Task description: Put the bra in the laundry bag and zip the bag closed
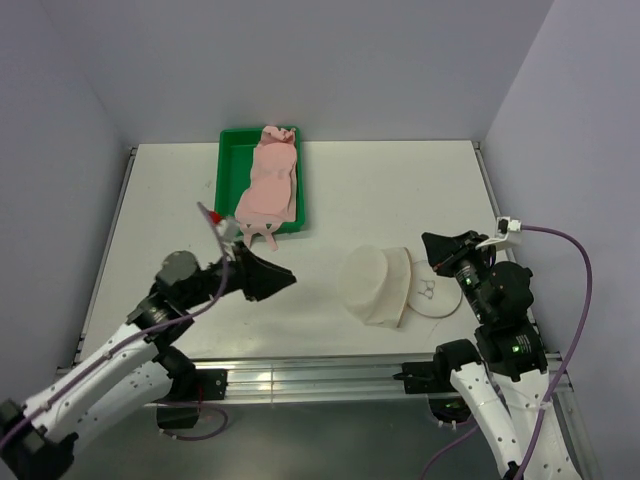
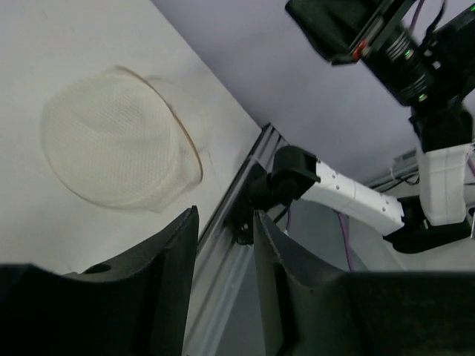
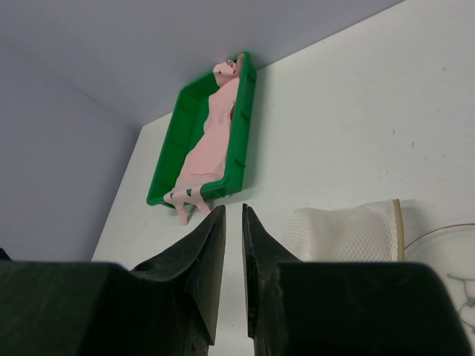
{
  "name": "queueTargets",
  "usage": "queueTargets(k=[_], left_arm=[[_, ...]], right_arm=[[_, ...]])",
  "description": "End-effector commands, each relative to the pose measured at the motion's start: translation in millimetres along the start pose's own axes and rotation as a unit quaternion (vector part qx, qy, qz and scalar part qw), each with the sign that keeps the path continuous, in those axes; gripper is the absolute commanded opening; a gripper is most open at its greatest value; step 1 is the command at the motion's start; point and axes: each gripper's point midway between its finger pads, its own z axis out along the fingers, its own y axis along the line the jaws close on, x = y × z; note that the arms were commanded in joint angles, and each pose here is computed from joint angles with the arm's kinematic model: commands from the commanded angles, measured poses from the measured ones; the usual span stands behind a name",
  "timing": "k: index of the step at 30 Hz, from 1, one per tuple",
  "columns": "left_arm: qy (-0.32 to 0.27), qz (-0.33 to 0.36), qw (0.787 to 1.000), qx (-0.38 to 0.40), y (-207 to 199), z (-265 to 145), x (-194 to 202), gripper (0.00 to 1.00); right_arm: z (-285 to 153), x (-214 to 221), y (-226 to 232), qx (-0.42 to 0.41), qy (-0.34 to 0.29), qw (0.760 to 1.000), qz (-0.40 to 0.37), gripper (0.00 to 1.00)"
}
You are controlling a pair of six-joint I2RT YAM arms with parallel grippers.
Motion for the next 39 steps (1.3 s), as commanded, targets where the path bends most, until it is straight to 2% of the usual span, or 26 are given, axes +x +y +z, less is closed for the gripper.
queueTargets(k=[1,2,3,4,5,8,9,11,12,16,21,24,25,28,29,30,31,32,34,35,37,39], left_arm=[[-0.014,0.029,0.999,-0.033,-2.4,38.3,3.1,0.42],[-0.011,0.039,0.998,-0.038,-10.1,49.4,1.0,0.47],[0.01,0.047,0.998,-0.038,-19.4,60.0,15.7,0.5],[0.023,0.06,0.995,-0.082,0.3,75.7,26.6,0.54],[0.048,0.068,0.993,-0.085,-3.1,92.4,42.1,0.61],[0.055,0.096,0.99,-0.092,-8.4,119.6,49.0,0.72],[0.081,0.104,0.986,-0.1,-2.6,132.1,70.3,0.73],[0.078,0.127,0.982,-0.114,-4.8,152.0,70.0,0.75],[0.103,0.137,0.977,-0.126,4.0,162.8,92.2,0.76],[0.118,0.161,0.968,-0.151,13.9,195.0,111.5,0.76],[0.135,0.18,0.958,-0.18,35.2,214.7,135.2,0.74],[0.129,0.197,0.949,-0.208,47.5,220.8,133.6,0.69],[0.123,0.201,0.948,-0.213,48.5,223.3,130.8,0.62],[0.116,0.211,0.944,-0.227,56.5,226.2,129.6,0.51],[0.113,0.21,0.943,-0.232,58.9,225.6,129.5,0.31],[0.107,0.207,0.944,-0.231,57.4,223.9,126.8,0.21],[0.097,0.201,0.945,-0.238,61.1,219.9,126.0,0.05],[0.089,0.196,0.946,-0.241,61.8,216.5,123.3,0.0],[0.07,0.176,0.952,-0.239,58.0,205.9,115.2,0.0],[0.049,0.164,0.957,-0.234,50.9,200.1,100.6,0.0],[0.035,0.134,0.961,-0.239,57.9,183.1,101.4,0.0],[-0.001,0.094,0.973,-0.212,48.0,173.9,81.3,0.0]], right_arm=[[-4.8,-16.4,3.9,0.005,-0.024,1.0,-0.005,0.22],[-4.3,-15.4,2.8,0.007,-0.022,1.0,-0.005,0.23],[-3.6,-14.0,0.7,0.011,-0.021,1.0,-0.005,0.24],[-4.6,-14.1,0.7,0.01,-0.022,1.0,-0.006,0.25],[-4.8,-13.8,-0.3,0.012,-0.023,1.0,-0.007,0.27],[-7.5,-12.9,-1.8,0.013,-0.023,1.0,-0.009,0.34],[-7.9,-14.9,-5.4,0.023,-0.03,0.999,-0.01,0.38],[-10.1,-14.1,-7.2,0.026,-0.03,0.999,-0.009,0.41],[-10.8,-13.8,-7.6,0.027,-0.03,0.999,-0.007,0.43],[-13.6,-6.1,-9.3,0.021,-0.024,0.999,-0.002,0.45],[-15.8,-0.4,-15.4,0.028,-0.023,0.999,-0.002,0.45],[-17.5,1.2,-17.0,0.029,-0.024,0.999,0.002,0.45],[-17.1,2.9,-18.2,0.031,-0.022,0.999,0.002,0.45],[-15.7,11.9,-21.1,0.03,-0.009,1.0,0.005,0.45],[-13.1,19.5,-26.4,0.035,-0.001,0.999,0.007,0.45],[-12.2,22.9,-28.8,0.037,0.001,0.999,0.01,0.45],[-11.2,26.3,-30.1,0.037,0.005,0.999,0.014,0.45],[-9.3,35.5,-31.4,0.033,0.019,0.999,0.019,0.48],[-5.8,47.3,-32.6,0.028,0.042,0.998,0.021,0.59],[-3.4,57.7,-37.2,0.031,0.058,0.998,0.021,0.69],[1.8,73.0,-40.9,0.03,0.085,0.996,0.027,0.77],[7.4,93.7,-49.8,0.038,0.117,0.992,0.038,0.8]])
